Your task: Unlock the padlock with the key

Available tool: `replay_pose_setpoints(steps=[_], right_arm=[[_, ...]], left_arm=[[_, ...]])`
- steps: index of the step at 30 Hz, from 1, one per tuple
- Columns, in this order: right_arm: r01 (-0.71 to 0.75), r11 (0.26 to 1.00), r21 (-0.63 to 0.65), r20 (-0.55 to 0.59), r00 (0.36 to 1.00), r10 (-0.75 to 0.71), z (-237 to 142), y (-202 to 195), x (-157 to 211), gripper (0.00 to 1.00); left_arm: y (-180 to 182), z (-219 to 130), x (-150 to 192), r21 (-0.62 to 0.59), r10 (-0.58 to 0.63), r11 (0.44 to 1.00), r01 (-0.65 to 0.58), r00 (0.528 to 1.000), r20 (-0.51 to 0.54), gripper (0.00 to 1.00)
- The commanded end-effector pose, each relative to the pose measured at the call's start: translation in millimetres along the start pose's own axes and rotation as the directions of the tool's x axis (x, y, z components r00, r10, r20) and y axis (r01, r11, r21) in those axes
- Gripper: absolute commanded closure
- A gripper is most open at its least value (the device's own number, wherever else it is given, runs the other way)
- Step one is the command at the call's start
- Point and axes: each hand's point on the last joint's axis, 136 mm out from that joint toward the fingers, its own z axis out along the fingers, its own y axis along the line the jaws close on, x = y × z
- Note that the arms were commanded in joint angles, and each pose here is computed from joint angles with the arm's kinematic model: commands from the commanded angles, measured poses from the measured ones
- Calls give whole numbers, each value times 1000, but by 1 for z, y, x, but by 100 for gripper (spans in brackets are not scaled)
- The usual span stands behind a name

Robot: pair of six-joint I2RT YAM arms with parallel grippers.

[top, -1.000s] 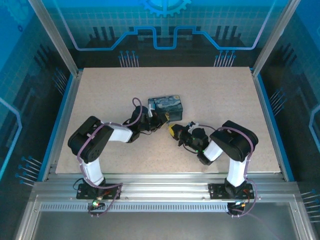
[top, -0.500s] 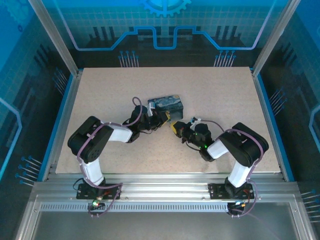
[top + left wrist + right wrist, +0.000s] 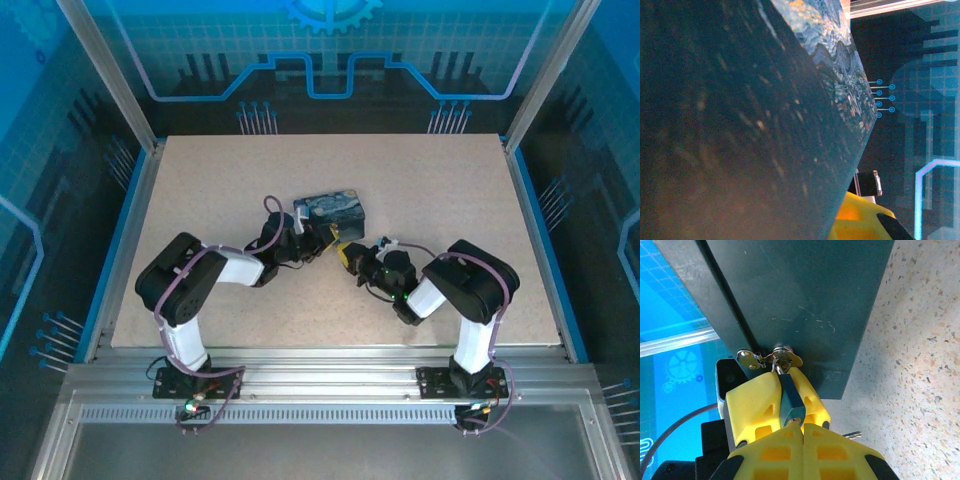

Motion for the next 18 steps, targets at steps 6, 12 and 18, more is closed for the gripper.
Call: replay_pose_setpoints(steps=[6,12,18], right_arm=[[-1,997,-76,84,996,7,10,22,-15,100],[14,998,-65,55,998,-11,21,23,-9,100],[23,999,-24,62,998,-22,19,20,-14,100]], left_arm=[[-38,-4,20,133,43,991,-32,996,-84,100],[-37,-4,24,134,48,990,-34,994,-102,100],[-34,-4,31,130,50,991,-33,990,-129,100]])
